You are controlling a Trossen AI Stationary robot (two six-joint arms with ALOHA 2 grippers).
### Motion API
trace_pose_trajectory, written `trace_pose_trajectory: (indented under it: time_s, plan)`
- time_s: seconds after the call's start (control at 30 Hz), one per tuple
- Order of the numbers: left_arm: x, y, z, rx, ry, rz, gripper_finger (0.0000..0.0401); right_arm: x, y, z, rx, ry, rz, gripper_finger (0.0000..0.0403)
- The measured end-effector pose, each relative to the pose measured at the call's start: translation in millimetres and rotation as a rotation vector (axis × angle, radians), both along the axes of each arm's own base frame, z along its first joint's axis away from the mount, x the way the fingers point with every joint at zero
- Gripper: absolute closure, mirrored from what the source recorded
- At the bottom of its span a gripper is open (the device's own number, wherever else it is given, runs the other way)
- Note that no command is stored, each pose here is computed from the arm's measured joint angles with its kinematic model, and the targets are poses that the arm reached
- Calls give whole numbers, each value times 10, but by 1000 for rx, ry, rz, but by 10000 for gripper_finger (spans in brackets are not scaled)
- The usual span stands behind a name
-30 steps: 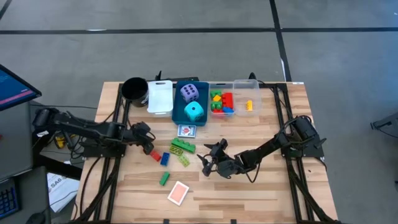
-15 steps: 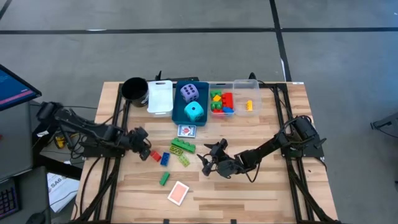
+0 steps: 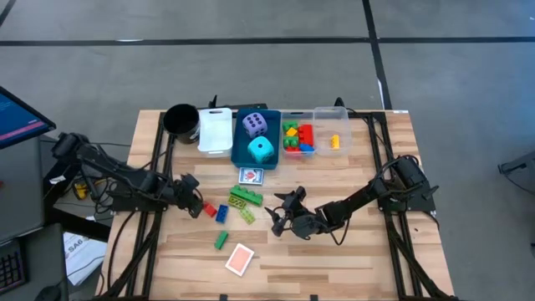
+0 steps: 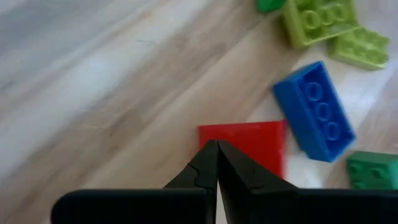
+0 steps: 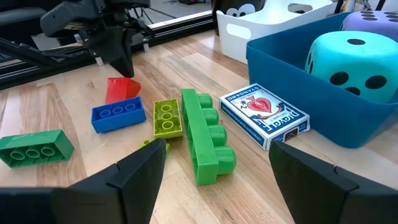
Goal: Pick & Place Toys
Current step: Adjust the game pieces on the table
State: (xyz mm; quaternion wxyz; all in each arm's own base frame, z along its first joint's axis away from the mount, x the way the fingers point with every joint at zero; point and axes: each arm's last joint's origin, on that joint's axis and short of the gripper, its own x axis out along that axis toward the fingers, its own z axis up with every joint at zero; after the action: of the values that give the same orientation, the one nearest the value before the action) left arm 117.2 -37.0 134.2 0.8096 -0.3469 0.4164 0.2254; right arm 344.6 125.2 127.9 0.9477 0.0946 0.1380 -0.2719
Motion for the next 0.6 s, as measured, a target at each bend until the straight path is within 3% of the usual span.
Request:
trace_pose_trajectory:
  time_s: [0.2, 0.43, 0.6]
  plan:
    - [171, -84, -13, -60, -69, -63, 401, 0, 0, 0, 0, 0, 0, 121]
    - [193, -103, -83, -98, -13, -38, 401, -4, 8, -2, -1, 3, 3, 121]
    - [293, -154, -34, -154, -110, -85, 401, -6, 7, -6, -2, 8, 5, 121]
